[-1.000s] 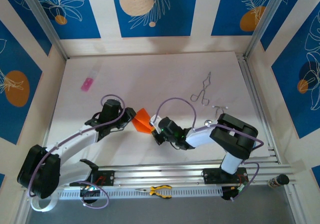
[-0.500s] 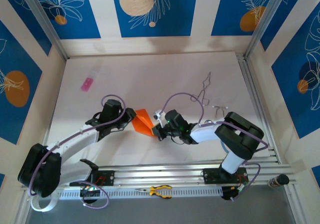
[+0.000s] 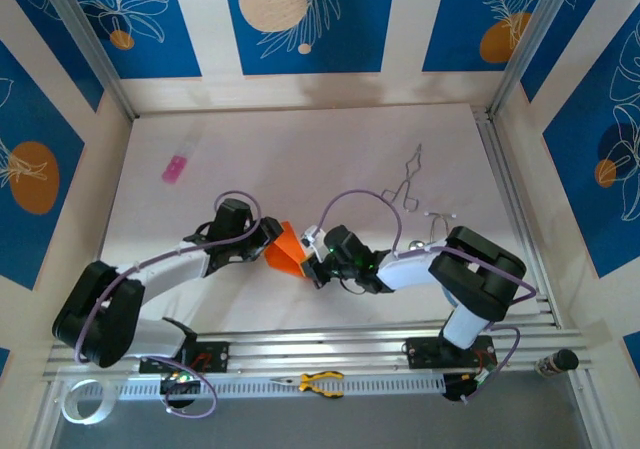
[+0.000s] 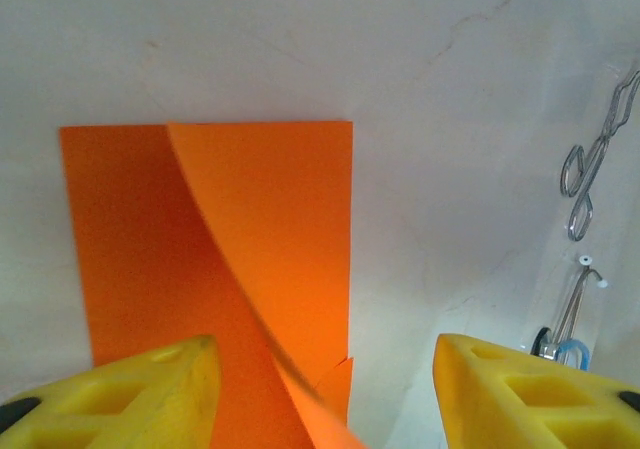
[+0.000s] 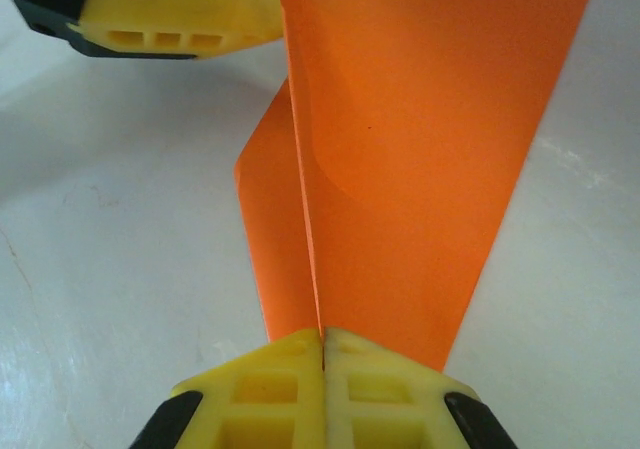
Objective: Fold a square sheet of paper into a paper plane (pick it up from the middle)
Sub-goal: Fourth fold the wing at the center of the table.
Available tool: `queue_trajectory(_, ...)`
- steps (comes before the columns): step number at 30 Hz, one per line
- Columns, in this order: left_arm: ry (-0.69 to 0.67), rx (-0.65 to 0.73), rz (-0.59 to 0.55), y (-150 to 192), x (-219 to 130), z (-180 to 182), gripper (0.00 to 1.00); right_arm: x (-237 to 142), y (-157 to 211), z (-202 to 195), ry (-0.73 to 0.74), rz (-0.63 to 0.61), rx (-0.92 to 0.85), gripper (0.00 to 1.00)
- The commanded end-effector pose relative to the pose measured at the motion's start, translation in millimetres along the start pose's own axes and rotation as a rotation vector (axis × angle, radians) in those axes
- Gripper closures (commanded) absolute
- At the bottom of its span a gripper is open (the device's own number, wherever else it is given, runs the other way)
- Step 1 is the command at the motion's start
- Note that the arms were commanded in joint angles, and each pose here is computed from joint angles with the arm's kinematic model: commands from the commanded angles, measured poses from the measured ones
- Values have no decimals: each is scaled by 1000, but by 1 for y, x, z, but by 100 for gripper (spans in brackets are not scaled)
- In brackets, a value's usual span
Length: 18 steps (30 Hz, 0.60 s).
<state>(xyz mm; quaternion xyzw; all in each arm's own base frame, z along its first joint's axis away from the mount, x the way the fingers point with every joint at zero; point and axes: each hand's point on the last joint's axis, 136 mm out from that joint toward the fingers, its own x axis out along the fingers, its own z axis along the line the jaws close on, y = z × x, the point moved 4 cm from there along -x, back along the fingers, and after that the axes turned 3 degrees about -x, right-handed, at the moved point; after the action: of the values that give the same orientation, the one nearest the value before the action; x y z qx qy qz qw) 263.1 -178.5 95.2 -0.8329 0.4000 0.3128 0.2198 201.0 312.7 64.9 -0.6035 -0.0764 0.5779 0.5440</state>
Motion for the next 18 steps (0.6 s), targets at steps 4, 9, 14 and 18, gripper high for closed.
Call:
queue_trajectory(4, 35, -35, -8, -5, 0, -10, 42, 1, -9, 6, 99, -23, -157, 97)
queue_trajectory(9, 15, -52, 2, -3, 2, -4, 56, 4, -9, 11, 152, -32, -243, 93)
queue_trajectory(14, 7, -69, -14, -3, -1, -1, 71, 5, -5, 12, 227, -28, -329, 91)
queue_trajectory(18, 9, -70, -28, -5, -5, -2, 84, 5, -4, 11, 287, -32, -387, 87)
